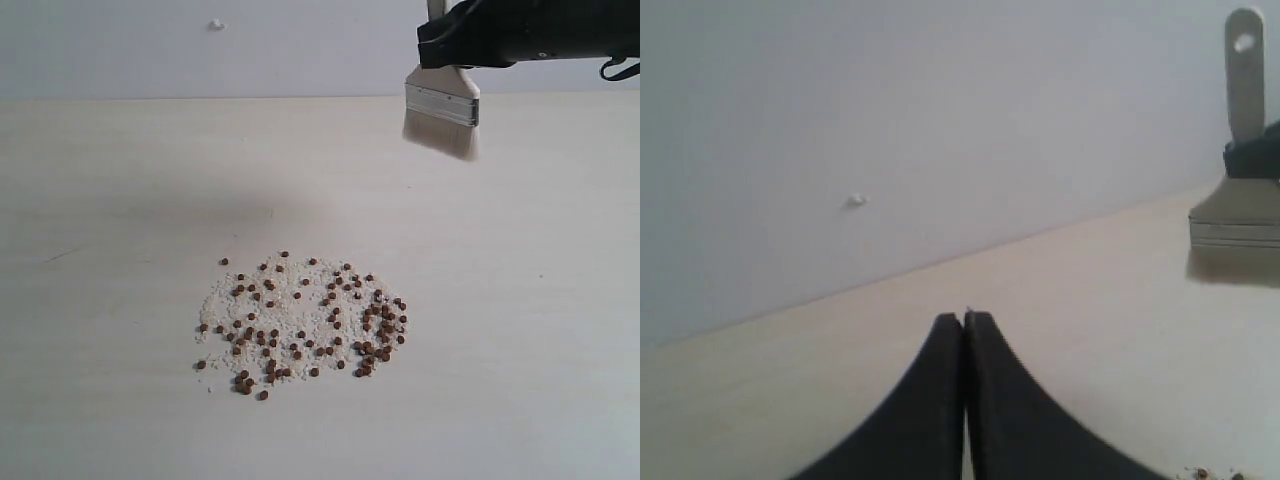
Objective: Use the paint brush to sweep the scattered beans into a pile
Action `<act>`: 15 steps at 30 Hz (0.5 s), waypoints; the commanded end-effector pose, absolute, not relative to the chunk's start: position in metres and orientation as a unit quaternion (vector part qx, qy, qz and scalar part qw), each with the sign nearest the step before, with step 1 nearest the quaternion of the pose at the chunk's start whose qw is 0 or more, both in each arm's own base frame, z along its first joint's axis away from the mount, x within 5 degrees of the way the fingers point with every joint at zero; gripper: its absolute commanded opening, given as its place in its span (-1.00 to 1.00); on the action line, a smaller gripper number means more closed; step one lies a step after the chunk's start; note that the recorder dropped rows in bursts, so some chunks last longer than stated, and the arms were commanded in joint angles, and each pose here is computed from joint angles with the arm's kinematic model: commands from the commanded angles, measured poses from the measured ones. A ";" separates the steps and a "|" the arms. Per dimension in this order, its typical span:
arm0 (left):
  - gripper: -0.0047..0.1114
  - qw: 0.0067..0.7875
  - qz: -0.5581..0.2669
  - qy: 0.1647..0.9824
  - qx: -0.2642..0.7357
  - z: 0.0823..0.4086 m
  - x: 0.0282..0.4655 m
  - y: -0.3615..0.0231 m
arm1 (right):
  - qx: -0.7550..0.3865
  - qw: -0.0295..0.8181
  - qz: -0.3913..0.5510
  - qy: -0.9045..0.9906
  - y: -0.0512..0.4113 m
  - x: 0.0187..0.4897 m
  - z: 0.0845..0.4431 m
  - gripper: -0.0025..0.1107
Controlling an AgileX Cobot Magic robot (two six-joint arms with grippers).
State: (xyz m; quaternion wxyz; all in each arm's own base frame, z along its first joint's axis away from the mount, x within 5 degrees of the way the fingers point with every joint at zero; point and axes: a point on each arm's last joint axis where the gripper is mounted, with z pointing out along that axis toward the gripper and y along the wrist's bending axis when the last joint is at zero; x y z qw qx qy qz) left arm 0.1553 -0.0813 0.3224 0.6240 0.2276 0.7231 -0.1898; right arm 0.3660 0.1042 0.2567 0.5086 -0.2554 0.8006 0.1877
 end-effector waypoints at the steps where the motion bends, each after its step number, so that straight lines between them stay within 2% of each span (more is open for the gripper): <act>1: -0.92 0.687 -0.188 0.678 0.181 0.319 0.103 -0.055 | -0.268 0.513 0.225 0.784 0.110 0.362 0.265 -0.96; 9: -0.92 0.787 -0.156 0.595 0.048 0.292 0.038 -0.007 | -0.276 0.496 0.222 0.793 0.109 0.353 0.273 -0.96; 15: -0.92 0.764 -0.143 0.628 0.033 0.260 0.046 -0.006 | -0.292 0.532 0.200 0.769 0.112 0.334 0.306 -0.96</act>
